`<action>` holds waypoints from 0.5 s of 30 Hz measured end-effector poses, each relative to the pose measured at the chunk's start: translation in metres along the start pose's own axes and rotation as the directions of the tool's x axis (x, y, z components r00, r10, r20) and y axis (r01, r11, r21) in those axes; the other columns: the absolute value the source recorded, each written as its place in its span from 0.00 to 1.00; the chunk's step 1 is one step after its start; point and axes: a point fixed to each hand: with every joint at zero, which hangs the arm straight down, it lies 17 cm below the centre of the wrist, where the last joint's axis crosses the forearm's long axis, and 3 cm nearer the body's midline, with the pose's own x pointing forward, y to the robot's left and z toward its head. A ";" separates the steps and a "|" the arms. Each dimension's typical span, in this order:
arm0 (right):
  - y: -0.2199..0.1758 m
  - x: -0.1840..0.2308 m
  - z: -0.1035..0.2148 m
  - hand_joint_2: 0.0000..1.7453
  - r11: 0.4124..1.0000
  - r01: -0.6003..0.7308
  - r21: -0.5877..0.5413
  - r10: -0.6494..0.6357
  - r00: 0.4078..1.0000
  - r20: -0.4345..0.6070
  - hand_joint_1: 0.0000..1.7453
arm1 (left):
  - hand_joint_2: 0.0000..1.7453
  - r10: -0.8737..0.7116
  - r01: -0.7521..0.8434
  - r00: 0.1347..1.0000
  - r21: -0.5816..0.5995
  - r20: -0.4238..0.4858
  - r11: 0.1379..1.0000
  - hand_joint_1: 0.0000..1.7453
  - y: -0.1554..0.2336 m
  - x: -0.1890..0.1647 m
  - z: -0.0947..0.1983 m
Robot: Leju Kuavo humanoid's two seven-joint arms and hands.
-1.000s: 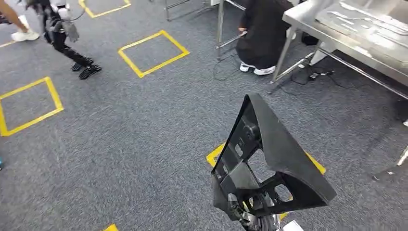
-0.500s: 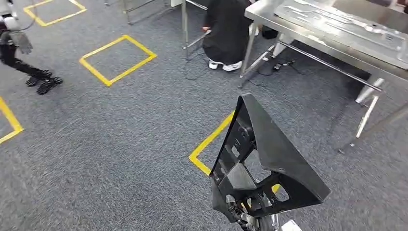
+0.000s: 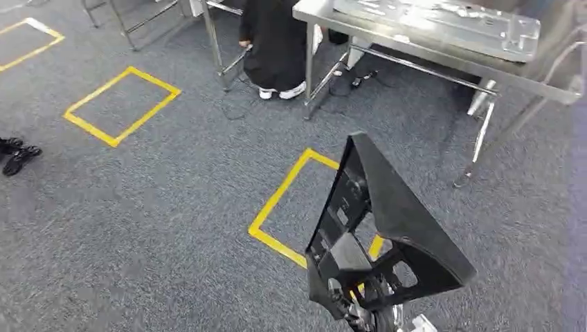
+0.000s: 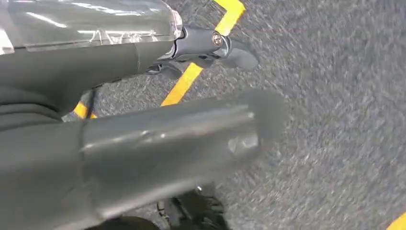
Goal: Take the parts from the cabinet and place them on the table.
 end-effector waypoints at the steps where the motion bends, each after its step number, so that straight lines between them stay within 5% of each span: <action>1: 0.000 -0.001 0.000 1.00 1.000 -0.001 -0.002 0.001 1.000 -0.005 1.00 | 0.00 -0.001 0.001 1.000 0.000 -0.004 1.000 0.00 0.000 -0.002 0.001; 15: -0.004 -0.006 0.001 1.00 0.998 -0.054 -0.019 0.054 0.998 -0.031 1.00 | 0.00 0.005 -0.005 1.000 -0.022 -0.017 1.000 0.00 -0.005 -0.007 0.004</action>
